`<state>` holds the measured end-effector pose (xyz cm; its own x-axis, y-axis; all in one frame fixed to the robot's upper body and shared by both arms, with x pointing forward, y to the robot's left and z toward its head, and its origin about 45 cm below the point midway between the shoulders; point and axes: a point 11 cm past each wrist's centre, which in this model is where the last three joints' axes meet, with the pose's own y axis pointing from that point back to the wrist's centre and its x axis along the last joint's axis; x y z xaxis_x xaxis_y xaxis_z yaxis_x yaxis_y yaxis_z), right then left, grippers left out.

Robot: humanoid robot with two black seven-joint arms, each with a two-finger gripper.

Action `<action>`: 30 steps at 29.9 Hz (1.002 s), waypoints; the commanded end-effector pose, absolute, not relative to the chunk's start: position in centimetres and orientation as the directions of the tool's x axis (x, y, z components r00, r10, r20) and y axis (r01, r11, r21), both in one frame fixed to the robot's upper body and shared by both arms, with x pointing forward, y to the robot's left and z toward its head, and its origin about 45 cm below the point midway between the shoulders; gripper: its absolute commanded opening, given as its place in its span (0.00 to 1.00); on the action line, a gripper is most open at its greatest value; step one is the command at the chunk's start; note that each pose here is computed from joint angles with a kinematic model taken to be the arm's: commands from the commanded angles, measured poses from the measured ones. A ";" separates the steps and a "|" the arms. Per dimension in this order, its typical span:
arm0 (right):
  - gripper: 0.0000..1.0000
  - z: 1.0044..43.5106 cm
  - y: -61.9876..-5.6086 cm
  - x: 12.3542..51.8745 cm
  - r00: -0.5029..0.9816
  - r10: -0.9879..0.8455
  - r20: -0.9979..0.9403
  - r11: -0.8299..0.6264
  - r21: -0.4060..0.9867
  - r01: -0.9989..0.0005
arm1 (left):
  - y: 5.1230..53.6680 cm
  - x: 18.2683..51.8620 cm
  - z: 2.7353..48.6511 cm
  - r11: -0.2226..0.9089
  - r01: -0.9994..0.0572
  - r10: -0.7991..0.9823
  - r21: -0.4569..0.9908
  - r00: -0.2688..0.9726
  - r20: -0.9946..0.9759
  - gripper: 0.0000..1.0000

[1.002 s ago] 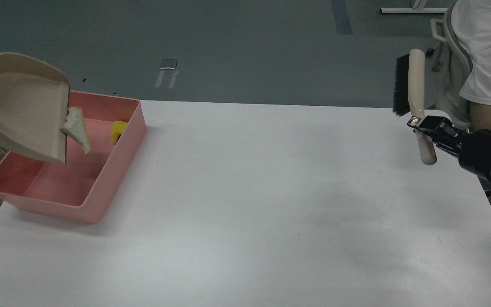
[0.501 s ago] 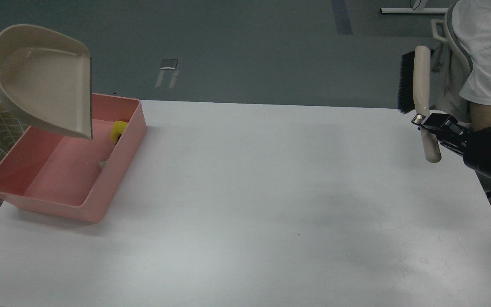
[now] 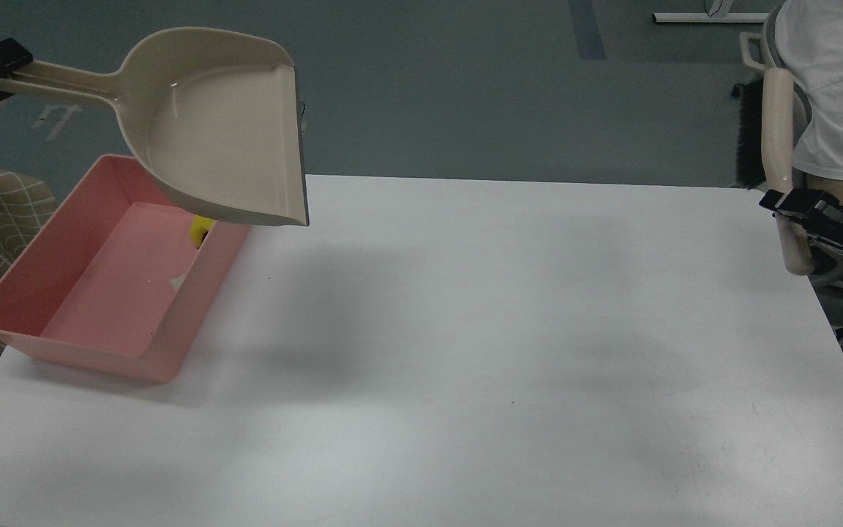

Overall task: Sweep and dump garbage into bin
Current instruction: 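Lower the empty dustpan back onto the table with the left gripper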

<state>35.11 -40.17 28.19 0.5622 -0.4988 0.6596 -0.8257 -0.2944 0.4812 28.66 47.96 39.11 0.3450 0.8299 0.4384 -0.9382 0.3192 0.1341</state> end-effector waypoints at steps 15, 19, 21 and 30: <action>0.07 28.0 -39.9 34.6 0.569 -0.494 0.658 -0.296 0.488 -0.821 | 52.9 30.7 27.5 0.097 -0.994 0.971 0.052 0.106 0.215 0.00; 0.07 27.9 -39.9 34.6 0.570 -0.494 0.656 -0.295 0.490 -0.820 | 49.9 33.2 27.0 0.126 -0.992 0.981 -0.014 0.123 0.151 0.00; 0.07 27.8 -40.0 34.5 0.571 -0.495 0.654 -0.294 0.493 -0.819 | 48.3 34.5 26.8 0.136 -0.990 0.983 -0.038 0.130 0.132 0.00; 0.07 27.1 -41.0 34.2 0.574 -0.494 0.653 -0.262 0.518 -0.815 | 34.1 42.4 25.8 0.331 -0.942 0.938 -0.056 0.322 0.130 0.00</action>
